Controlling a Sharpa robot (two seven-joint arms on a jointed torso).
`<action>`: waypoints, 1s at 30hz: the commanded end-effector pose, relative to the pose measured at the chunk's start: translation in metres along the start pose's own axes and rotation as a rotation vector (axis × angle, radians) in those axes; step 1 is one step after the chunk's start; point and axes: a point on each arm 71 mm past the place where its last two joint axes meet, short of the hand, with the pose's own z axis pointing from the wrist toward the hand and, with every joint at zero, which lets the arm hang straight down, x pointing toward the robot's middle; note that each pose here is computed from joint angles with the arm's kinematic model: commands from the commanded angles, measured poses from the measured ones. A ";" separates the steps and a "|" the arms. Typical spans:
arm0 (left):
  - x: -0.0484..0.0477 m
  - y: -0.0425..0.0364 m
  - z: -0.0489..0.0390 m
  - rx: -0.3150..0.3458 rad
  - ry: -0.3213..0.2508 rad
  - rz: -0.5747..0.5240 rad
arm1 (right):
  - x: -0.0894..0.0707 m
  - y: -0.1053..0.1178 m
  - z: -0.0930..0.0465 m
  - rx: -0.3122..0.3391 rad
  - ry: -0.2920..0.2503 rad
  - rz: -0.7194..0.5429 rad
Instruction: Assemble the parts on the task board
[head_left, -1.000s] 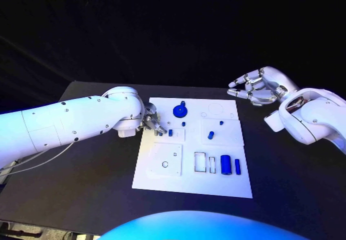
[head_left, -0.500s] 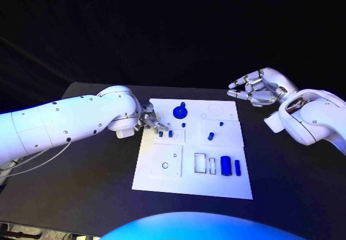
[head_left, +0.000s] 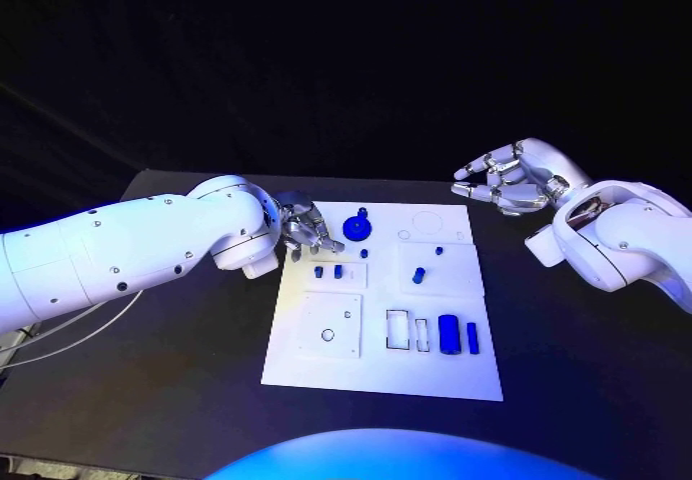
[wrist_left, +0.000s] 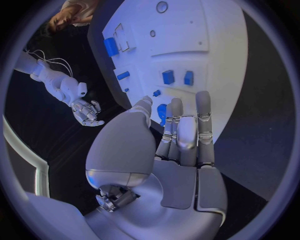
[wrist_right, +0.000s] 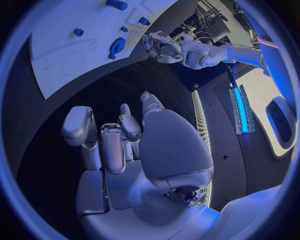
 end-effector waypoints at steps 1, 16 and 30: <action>-0.0019 -0.0290 -0.0010 0.285 -0.150 0.052 | -0.001 0.000 0.000 -0.010 -0.006 -0.006; 0.0177 -0.0505 0.0214 0.481 -0.250 0.427 | 0.001 0.001 0.001 -0.011 -0.001 -0.005; 0.0342 -0.0487 0.0350 0.404 -0.156 0.583 | 0.003 0.001 0.001 -0.013 0.003 -0.003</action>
